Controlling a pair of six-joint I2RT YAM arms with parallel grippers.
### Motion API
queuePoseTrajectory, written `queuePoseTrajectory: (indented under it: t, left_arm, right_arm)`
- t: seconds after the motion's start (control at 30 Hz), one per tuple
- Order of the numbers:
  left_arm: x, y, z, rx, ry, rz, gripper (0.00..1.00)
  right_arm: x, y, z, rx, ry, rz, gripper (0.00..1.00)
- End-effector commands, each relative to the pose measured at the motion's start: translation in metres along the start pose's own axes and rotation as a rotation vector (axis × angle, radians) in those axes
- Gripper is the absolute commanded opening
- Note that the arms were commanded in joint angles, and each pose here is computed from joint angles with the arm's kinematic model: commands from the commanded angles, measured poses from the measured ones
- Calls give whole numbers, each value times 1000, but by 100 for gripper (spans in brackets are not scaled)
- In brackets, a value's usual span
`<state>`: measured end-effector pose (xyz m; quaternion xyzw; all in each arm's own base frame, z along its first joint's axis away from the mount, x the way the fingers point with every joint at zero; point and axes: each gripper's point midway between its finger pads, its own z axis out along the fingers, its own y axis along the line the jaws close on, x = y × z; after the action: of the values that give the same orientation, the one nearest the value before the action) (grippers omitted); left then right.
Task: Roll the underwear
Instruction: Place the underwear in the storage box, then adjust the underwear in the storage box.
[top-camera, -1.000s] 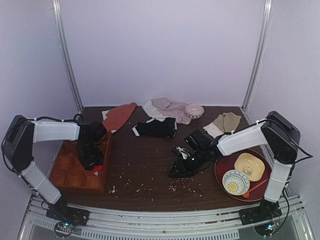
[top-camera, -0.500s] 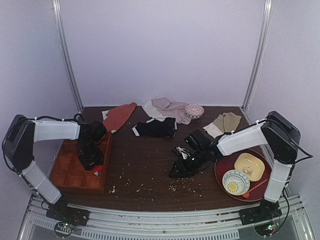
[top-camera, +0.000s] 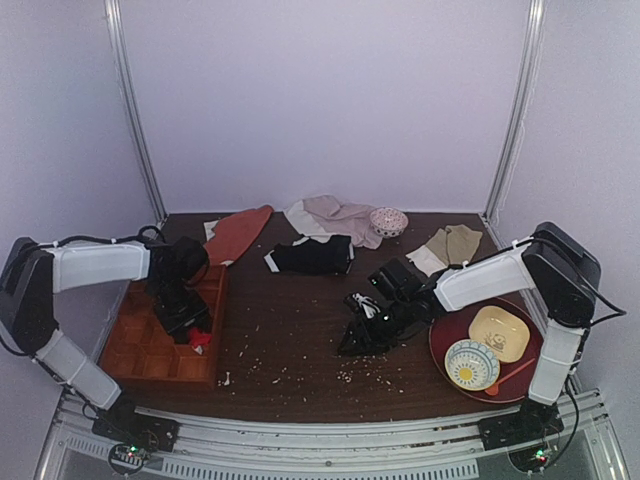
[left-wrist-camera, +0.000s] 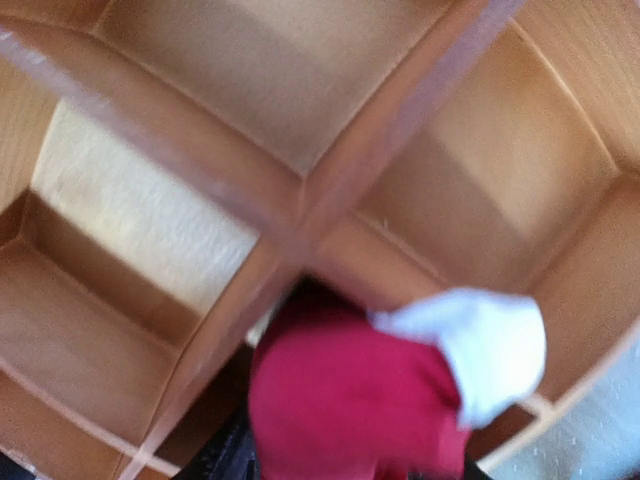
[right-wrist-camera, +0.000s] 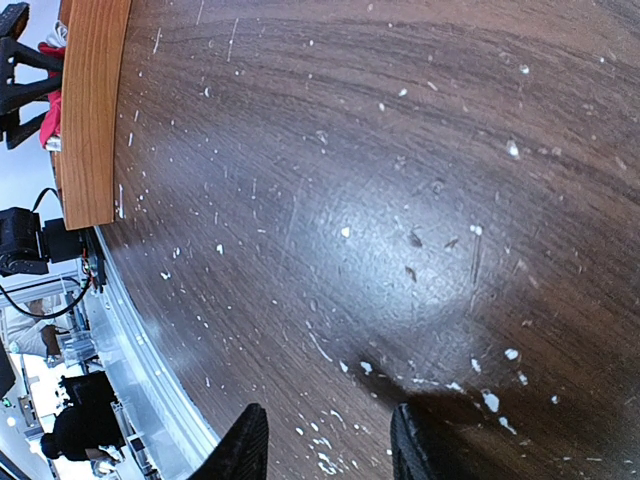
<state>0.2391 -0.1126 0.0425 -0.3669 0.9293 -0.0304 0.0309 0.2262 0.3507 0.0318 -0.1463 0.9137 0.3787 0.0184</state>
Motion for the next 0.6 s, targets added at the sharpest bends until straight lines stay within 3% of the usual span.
queuePoseTrajectory:
  t: [0.0,0.2,0.3,0.4,0.57]
  left_arm:
    - [7,-1,-23,32,15,10,50]
    - [10,6,-35,37,21,9,49]
    - [13,10,-37,49,21,2,44]
    - [16,11,-36,59,32,0,27]
    - [21,6,-33,72,45,13,25]
  right_arm:
    - [6,-16,3,46,23,35,43]
    - [6,-16,5,44,24,37,43]
    - [6,-17,5,43,24,39,43]
    - [7,-18,7,43,27,42,43]
    - [7,-19,8,44,30,48,43]
